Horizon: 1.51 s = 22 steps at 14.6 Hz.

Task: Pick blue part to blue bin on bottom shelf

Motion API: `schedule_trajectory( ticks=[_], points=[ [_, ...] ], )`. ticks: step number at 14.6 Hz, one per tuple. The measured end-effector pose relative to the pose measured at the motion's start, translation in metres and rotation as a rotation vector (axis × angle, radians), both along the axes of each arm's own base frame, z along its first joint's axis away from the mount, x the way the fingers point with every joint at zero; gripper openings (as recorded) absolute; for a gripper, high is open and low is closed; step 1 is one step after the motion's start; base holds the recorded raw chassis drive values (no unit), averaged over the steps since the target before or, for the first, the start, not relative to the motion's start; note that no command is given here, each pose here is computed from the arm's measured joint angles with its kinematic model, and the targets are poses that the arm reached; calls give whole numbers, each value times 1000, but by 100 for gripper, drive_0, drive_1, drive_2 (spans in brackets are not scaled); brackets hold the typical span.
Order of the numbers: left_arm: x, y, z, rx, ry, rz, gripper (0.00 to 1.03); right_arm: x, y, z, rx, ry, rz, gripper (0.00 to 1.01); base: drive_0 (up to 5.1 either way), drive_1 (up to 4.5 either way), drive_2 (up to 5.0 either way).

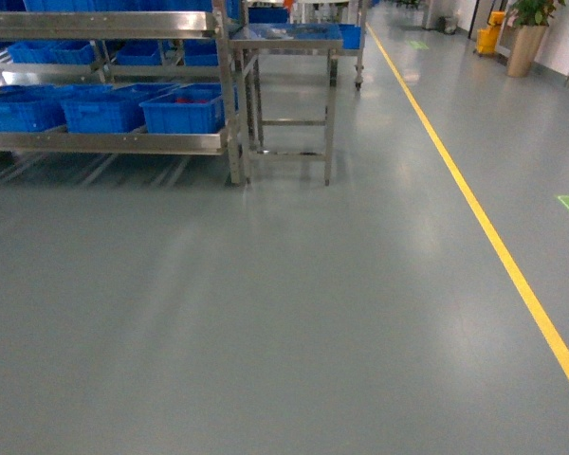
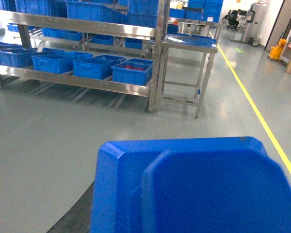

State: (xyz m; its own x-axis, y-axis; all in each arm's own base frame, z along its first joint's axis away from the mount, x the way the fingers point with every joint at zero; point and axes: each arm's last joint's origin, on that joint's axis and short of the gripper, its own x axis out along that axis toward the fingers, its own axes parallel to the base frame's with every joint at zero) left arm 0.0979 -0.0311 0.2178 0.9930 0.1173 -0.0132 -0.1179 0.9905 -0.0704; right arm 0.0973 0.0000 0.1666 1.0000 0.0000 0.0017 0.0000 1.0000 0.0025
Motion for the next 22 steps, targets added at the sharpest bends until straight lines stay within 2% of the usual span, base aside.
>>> schedule_trajectory(
  ticks=[22],
  points=[
    [0,0,0,1,1,0,44,0,0,0,0,0,0,98,-1,433,-434]
  ],
)
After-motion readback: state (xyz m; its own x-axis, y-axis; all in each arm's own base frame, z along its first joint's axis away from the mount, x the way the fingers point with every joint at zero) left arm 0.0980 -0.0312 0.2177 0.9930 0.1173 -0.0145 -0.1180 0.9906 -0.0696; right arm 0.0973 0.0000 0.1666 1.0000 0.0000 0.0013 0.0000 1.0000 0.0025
